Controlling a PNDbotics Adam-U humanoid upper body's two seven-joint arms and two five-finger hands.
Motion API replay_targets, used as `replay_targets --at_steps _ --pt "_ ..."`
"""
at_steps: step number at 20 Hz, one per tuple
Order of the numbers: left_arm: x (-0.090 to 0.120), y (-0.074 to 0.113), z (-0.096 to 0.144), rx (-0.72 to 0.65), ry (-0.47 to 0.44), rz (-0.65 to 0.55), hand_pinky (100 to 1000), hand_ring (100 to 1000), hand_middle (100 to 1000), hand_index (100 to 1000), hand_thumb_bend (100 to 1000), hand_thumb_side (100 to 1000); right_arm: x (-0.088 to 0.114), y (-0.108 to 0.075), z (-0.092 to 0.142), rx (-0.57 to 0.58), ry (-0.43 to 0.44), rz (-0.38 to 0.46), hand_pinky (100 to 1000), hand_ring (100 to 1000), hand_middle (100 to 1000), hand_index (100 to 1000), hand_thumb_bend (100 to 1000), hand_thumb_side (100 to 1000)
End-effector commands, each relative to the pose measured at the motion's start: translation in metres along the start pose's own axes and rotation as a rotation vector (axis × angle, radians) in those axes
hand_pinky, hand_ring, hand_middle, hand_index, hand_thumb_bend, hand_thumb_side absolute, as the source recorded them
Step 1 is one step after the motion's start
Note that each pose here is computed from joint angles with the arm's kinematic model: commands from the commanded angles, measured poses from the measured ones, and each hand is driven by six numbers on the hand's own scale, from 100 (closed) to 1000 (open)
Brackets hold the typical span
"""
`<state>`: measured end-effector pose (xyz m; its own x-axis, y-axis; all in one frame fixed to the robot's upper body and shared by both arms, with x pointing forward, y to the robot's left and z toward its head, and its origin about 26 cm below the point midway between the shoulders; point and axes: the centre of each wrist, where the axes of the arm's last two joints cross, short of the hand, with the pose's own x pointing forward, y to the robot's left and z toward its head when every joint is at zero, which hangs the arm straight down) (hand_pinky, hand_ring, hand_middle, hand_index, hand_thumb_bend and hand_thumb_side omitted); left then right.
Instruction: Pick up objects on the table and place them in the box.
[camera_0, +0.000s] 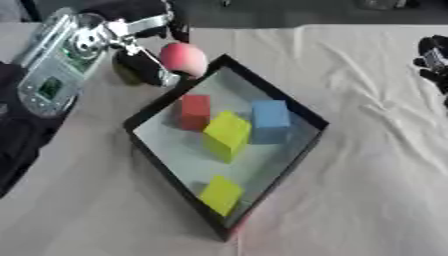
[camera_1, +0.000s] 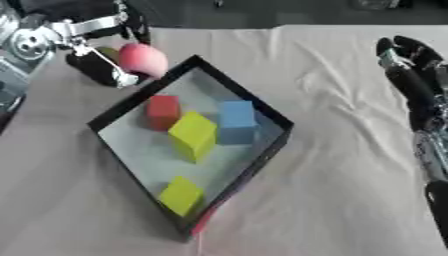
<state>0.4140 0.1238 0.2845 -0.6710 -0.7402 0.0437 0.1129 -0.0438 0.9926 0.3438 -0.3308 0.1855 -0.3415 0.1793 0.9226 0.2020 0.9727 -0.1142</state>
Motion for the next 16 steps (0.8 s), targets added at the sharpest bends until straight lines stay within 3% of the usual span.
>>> replay_targets --at_steps 1,3,4,5,6,9,12,16 --pt "0.005 -0.008 -0.017 -0.034 0.007 -0.031 779 771 674 630 354 100 0.010 -0.002 -0.003 0.003 -0.036 -0.003 886 793 764 848 297 442" --pt "0.002 -0.017 -0.025 -0.050 0.013 -0.041 803 805 741 752 426 100 0.011 -0.001 -0.003 0.007 -0.038 -0.004 886 793 763 847 302 437" --pt "0.000 -0.019 -0.026 -0.047 0.012 -0.052 829 839 794 844 503 155 0.011 -0.001 -0.003 0.008 -0.039 -0.004 886 792 763 847 306 434" --pt "-0.002 -0.018 -0.026 -0.039 0.011 -0.060 833 843 799 851 507 165 0.011 -0.001 -0.003 0.008 -0.040 -0.004 886 792 763 847 306 434" --pt "-0.004 -0.015 -0.024 -0.026 0.012 -0.071 850 861 820 881 538 249 0.011 -0.001 -0.003 0.007 -0.040 -0.003 886 791 762 846 308 432" --pt "-0.020 0.006 -0.008 0.059 0.049 -0.059 853 871 833 886 525 277 0.010 -0.003 -0.002 0.004 -0.039 0.001 886 791 762 846 310 433" --pt "-0.040 0.031 0.015 0.154 0.114 -0.024 846 866 824 875 478 227 0.009 -0.004 -0.001 -0.002 -0.035 0.007 886 791 762 846 312 432" --pt "-0.076 0.048 0.041 0.213 0.269 0.010 842 861 816 861 500 184 0.010 -0.005 -0.001 -0.004 -0.037 0.010 886 791 761 846 317 431"
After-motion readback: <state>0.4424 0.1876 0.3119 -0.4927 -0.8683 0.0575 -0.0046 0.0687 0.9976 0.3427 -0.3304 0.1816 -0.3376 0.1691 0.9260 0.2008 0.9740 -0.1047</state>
